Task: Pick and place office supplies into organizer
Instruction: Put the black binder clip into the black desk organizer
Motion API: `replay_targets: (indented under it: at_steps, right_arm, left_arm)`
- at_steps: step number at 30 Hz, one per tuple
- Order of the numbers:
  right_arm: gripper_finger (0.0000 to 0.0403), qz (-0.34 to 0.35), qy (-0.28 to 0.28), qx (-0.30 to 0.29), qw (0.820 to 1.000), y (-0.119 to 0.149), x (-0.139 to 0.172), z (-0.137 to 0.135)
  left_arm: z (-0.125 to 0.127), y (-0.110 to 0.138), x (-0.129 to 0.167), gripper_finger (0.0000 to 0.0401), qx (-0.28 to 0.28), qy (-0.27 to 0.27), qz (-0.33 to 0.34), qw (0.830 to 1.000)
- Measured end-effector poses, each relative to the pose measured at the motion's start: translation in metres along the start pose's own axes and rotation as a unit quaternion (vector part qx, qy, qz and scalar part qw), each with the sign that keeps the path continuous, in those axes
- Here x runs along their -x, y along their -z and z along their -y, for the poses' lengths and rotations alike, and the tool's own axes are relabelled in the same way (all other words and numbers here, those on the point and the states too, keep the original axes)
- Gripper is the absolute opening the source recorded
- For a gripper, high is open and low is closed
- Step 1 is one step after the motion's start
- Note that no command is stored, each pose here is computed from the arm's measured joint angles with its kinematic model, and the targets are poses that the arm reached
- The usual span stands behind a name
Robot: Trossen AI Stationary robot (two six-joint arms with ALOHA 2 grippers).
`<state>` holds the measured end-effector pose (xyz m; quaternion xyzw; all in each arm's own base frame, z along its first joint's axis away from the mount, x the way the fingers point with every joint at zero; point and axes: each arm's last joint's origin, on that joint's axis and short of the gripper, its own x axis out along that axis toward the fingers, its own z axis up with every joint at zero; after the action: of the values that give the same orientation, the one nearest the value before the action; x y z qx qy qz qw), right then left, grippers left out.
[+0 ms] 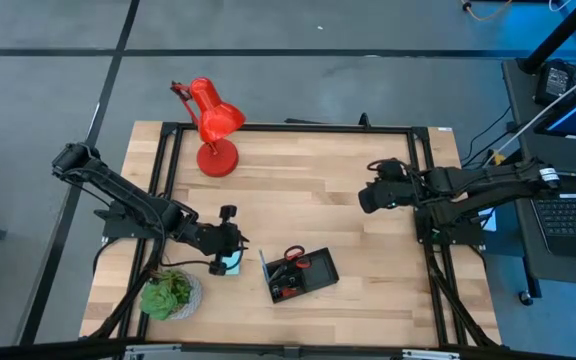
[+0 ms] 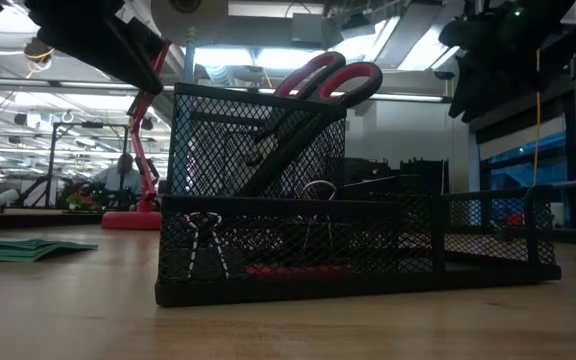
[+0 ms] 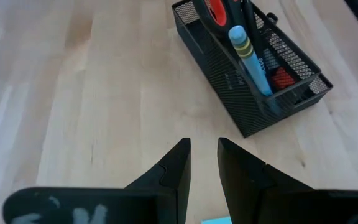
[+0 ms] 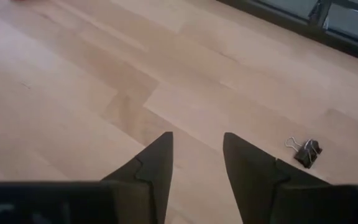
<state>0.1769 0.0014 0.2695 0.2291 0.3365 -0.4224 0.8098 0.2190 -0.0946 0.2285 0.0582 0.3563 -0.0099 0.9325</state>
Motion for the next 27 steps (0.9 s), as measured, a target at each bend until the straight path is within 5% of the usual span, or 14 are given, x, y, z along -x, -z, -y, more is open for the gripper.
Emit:
replay_targets:
  at_steps: [6, 27]
  right_arm:
    - [0.0143, -0.014, 0.043, -0.046, 0.998, -0.001, -0.005, 0.008]
    - [0.0143, -0.089, 0.202, -0.055, 0.974, -0.022, -0.062, 0.033]
  left_arm:
    - [0.000, 0.000, 0.000, 0.0075, 0.000, 0.002, 0.000, 1.000]
    - [0.000, -0.004, 0.000, 0.0075, -0.016, -0.008, 0.020, 1.000]
